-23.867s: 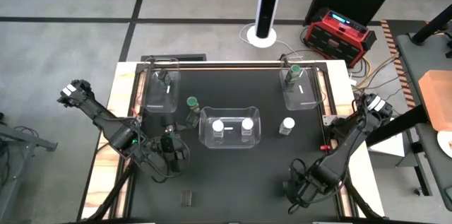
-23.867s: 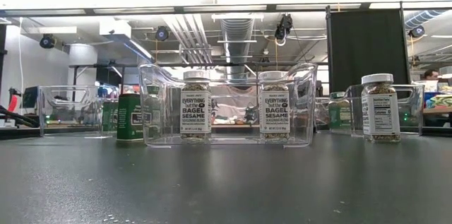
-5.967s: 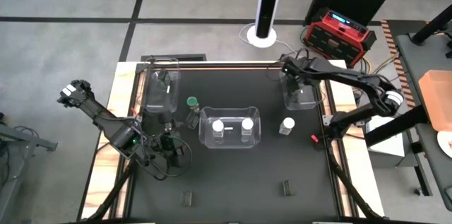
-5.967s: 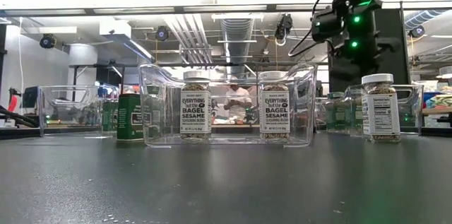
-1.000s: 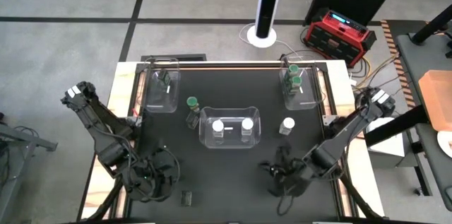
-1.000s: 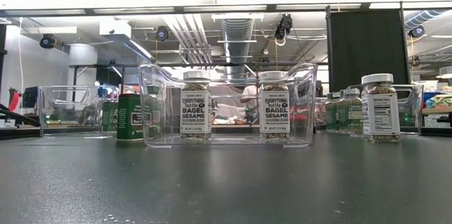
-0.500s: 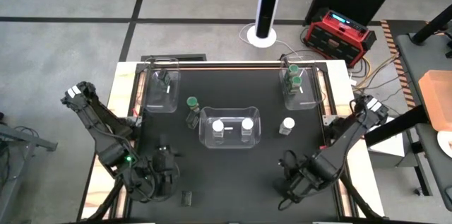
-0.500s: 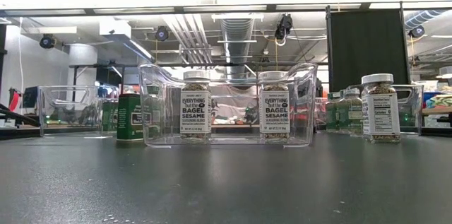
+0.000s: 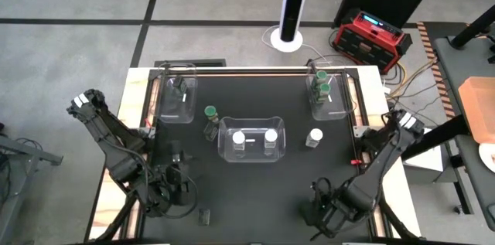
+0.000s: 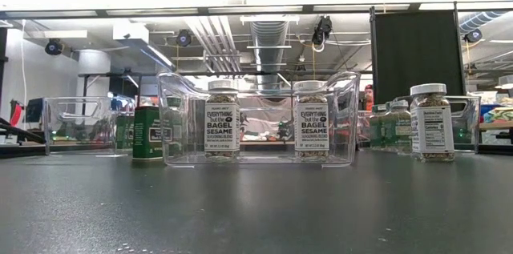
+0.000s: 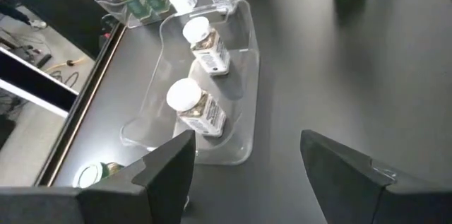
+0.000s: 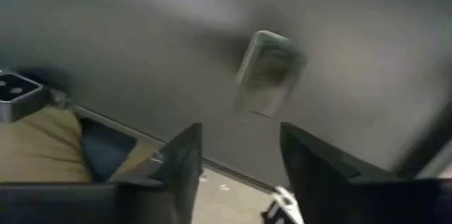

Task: Sort spices by type
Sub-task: Put the black seasoning can into the top left transparent bin

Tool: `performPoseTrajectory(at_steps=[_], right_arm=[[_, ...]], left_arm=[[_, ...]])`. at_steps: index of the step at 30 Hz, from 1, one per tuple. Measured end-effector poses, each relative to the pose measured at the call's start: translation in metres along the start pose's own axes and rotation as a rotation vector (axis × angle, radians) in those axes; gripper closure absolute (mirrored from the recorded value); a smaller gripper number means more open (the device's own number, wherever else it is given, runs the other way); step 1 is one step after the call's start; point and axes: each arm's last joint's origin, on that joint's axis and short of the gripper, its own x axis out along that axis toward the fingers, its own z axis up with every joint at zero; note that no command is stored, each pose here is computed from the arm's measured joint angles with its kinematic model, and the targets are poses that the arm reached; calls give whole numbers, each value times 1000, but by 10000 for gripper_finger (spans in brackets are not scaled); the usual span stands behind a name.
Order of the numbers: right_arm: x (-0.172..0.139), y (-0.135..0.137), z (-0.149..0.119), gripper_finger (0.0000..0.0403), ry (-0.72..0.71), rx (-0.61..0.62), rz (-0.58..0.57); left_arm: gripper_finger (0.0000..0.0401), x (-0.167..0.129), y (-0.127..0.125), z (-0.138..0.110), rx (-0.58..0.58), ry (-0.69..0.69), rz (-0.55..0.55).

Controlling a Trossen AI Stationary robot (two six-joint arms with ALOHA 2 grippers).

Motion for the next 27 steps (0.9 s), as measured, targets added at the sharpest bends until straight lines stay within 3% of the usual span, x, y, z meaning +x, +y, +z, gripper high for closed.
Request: performPoseTrajectory(at_steps=[9, 16, 21, 27], right_arm=[[35, 5, -6, 126, 56, 13, -177], [52, 10, 3, 102, 22, -48, -226], [63, 11, 13, 134, 18, -96, -252], [64, 12, 17, 242, 20, -113, -247]], left_arm=[[160, 2, 0, -4, 15, 10, 7], [160, 2, -1, -4, 9, 7, 7], [160, 3, -2, -4, -4, 0, 2], [160, 7, -4, -10, -22, 6, 6]])
